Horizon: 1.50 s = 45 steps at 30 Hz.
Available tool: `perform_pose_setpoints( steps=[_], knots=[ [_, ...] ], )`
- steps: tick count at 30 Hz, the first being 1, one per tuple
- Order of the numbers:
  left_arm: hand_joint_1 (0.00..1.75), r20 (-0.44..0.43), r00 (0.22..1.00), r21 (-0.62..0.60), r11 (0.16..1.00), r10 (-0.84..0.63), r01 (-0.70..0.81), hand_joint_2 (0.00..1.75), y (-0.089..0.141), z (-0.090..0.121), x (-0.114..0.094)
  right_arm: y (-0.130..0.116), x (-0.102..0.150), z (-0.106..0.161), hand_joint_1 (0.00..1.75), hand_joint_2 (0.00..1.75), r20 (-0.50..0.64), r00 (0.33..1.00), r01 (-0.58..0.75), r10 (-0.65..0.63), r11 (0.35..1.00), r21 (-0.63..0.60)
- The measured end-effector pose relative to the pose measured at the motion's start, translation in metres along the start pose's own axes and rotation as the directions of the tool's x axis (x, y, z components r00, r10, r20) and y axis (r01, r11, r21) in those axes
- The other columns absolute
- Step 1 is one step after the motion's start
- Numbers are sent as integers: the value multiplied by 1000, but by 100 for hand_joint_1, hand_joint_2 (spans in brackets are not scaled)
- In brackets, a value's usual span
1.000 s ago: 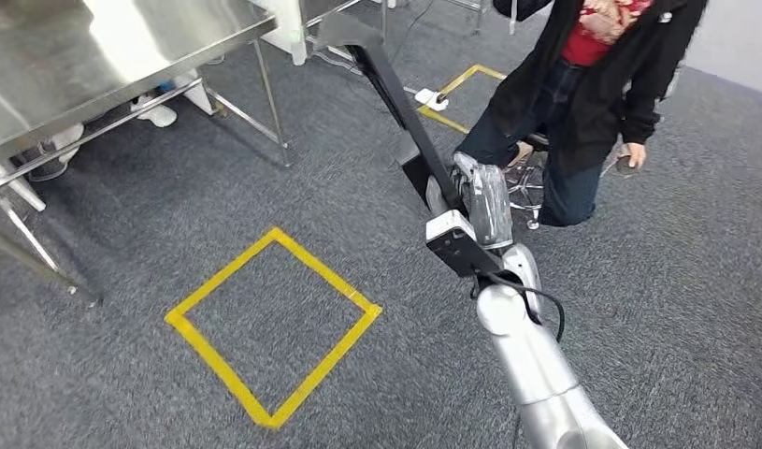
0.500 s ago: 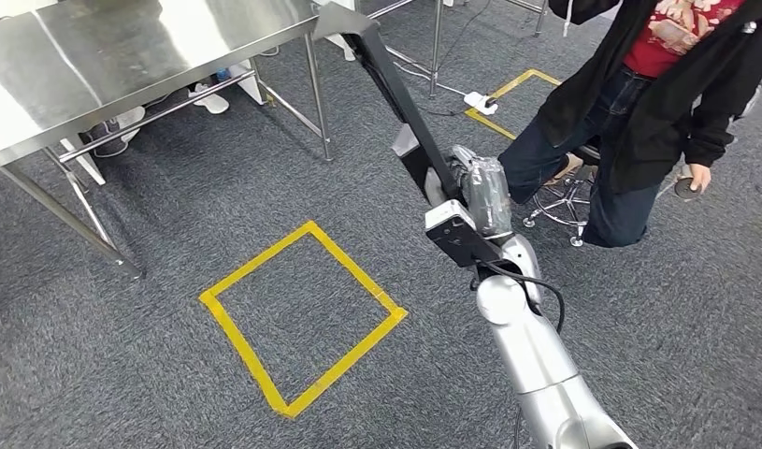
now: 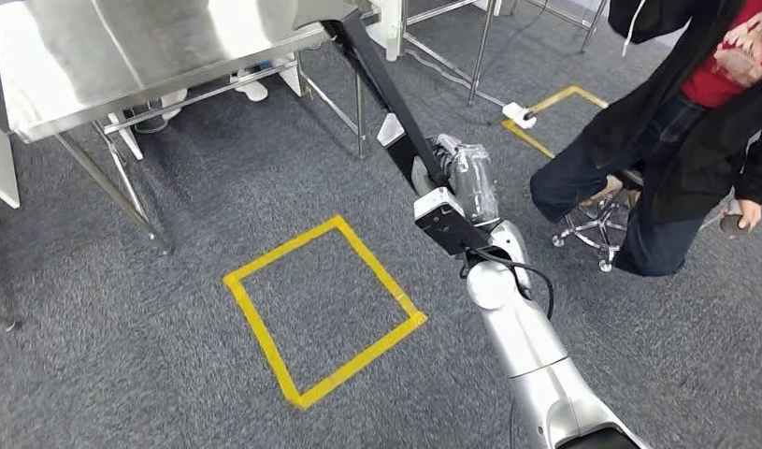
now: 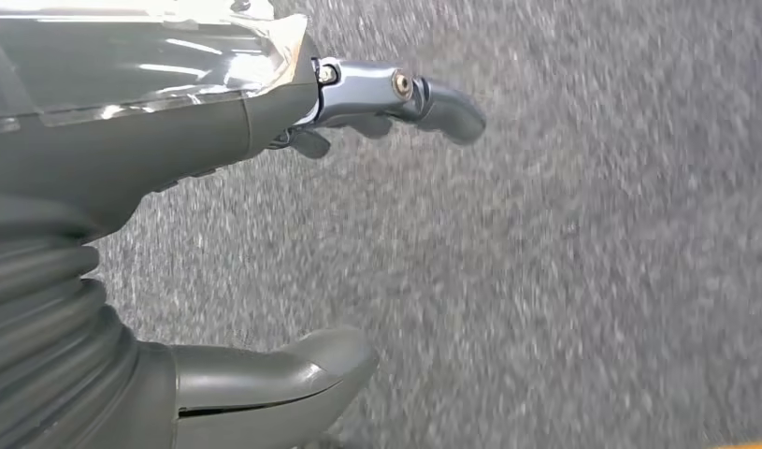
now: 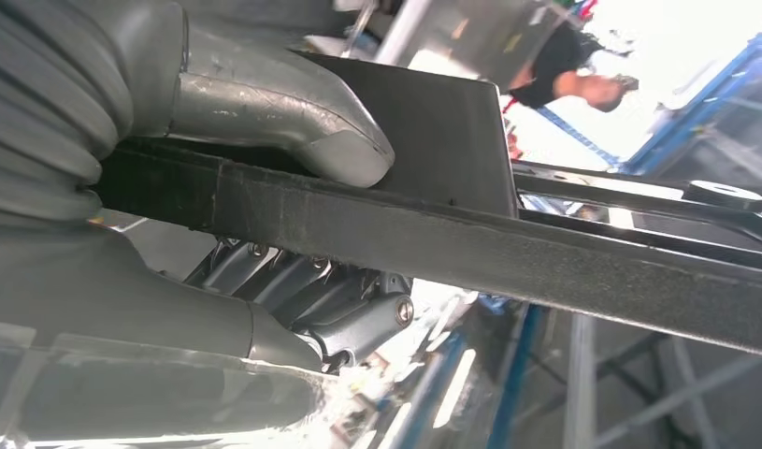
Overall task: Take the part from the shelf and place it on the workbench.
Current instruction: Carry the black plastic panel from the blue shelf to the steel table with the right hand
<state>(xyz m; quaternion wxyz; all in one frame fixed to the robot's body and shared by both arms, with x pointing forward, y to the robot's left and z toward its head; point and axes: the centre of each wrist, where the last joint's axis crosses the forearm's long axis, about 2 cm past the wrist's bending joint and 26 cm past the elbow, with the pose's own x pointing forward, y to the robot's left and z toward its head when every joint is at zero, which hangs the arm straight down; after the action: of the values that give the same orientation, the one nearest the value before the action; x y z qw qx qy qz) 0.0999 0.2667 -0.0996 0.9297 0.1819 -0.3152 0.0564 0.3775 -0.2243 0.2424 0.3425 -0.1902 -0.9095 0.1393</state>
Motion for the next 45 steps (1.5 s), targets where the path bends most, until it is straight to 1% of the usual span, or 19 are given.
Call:
perform_pose_setpoints(
  steps=[18, 32, 45],
  knots=[
    [0, -25, 999, 23, 999, 35, -34, 175, 3, 3, -8, 0, -11, 5, 175, 175, -32, 999, 11, -10, 1000, 9],
    [0, -27, 999, 22, 999, 37, -37, 175, 3, 3, -9, -2, -13, 6, 175, 175, -33, 999, 4, -4, 1000, 10],
    [0, -31, 996, 31, 997, 79, -78, 175, 7, 4, -14, -2, -19, 5, 175, 175, -31, 999, 14, -13, 999, 29]
  ],
)
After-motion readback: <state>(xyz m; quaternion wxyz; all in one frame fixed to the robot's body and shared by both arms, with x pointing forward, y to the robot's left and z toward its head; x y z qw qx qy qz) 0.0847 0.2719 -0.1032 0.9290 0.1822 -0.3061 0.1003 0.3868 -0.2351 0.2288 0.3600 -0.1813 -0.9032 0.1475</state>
